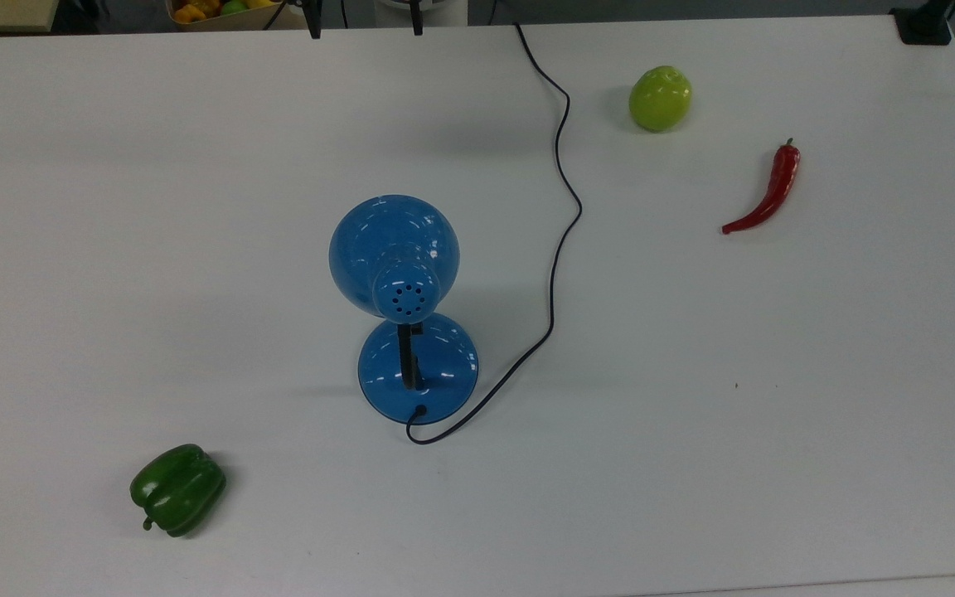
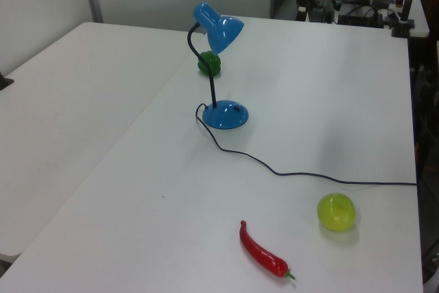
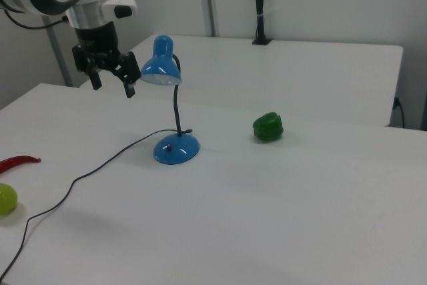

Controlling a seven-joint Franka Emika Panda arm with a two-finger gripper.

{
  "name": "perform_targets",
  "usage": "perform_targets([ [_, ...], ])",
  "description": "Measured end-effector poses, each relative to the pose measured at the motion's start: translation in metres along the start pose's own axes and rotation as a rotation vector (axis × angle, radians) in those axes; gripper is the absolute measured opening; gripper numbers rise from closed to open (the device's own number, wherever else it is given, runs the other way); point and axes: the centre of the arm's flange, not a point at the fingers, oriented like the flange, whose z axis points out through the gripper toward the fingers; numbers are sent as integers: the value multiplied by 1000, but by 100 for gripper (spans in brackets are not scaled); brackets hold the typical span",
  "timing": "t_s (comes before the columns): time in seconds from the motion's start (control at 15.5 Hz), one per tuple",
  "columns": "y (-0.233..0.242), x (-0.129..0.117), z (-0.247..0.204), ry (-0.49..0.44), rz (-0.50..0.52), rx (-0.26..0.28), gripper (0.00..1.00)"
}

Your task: Turn on desk lamp

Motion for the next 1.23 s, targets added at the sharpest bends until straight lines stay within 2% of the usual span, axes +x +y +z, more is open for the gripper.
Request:
perform_targets([
  [0.65, -2, -1, 5, -10, -3, 1, 100],
  [0.84, -2, -1, 6, -12, -4, 1, 93],
  [1.23, -2, -1, 8, -17, -4, 1, 29],
])
